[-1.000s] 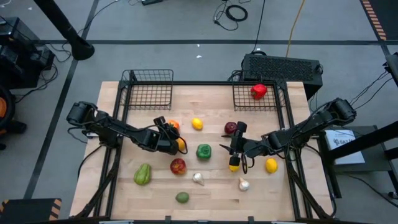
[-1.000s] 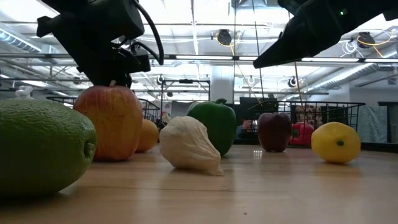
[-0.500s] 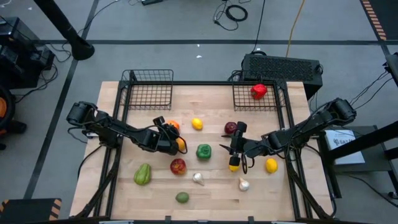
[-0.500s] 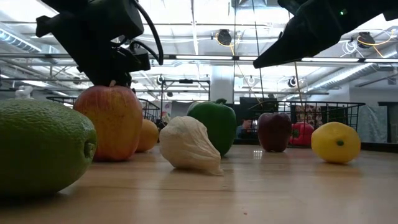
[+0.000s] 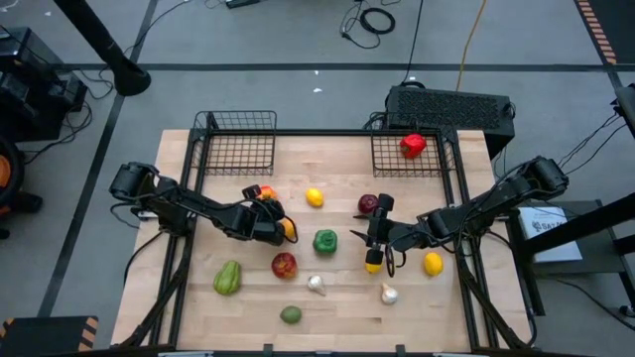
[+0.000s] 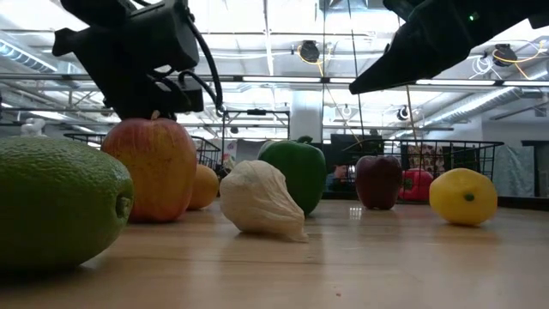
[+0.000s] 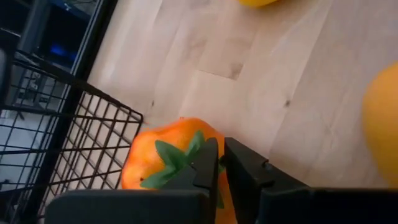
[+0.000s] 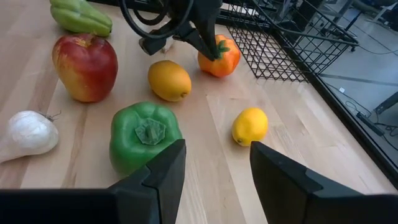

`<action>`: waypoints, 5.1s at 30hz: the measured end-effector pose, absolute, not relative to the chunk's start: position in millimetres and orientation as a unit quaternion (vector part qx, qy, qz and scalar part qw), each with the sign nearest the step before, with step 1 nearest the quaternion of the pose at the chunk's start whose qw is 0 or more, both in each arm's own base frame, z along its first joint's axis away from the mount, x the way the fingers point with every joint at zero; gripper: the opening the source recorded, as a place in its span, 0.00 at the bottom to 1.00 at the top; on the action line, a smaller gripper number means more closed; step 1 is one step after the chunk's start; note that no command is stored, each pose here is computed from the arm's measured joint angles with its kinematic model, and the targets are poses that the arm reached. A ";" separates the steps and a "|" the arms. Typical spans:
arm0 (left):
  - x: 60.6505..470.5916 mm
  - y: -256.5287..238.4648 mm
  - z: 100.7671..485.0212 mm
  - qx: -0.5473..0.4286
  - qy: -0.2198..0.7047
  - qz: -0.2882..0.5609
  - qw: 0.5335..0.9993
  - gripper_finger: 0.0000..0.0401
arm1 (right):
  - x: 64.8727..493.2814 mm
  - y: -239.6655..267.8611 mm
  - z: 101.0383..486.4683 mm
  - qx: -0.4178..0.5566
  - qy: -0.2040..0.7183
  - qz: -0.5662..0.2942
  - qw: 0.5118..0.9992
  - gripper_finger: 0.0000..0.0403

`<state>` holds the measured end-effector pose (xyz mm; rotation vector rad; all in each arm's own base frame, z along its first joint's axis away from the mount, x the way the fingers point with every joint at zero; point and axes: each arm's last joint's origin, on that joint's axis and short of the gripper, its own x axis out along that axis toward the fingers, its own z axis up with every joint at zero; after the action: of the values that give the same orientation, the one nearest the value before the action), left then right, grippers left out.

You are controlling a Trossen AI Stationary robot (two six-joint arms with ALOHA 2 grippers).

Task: Sort produce into baskets
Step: Put the orange tomato in the left basket, then put the top yellow lemon in the left basket

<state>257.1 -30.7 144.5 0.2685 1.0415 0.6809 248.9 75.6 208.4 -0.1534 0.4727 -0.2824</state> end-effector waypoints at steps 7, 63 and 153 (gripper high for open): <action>254.9 -33.9 144.7 0.135 0.489 0.316 0.802 0.01 | 248.8 75.5 208.3 -0.076 0.233 -0.139 0.959 0.42; 271.9 48.0 340.6 0.262 0.533 0.341 0.728 0.00 | 248.3 75.6 207.6 -0.079 0.237 -0.139 0.958 0.42; 236.8 193.6 300.0 0.122 0.561 0.400 0.715 0.37 | 248.2 75.6 207.5 -0.079 0.238 -0.139 0.958 0.42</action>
<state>236.8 193.6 300.0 0.2693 1.2420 0.8861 248.2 75.6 207.5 -0.1610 0.4824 -0.2812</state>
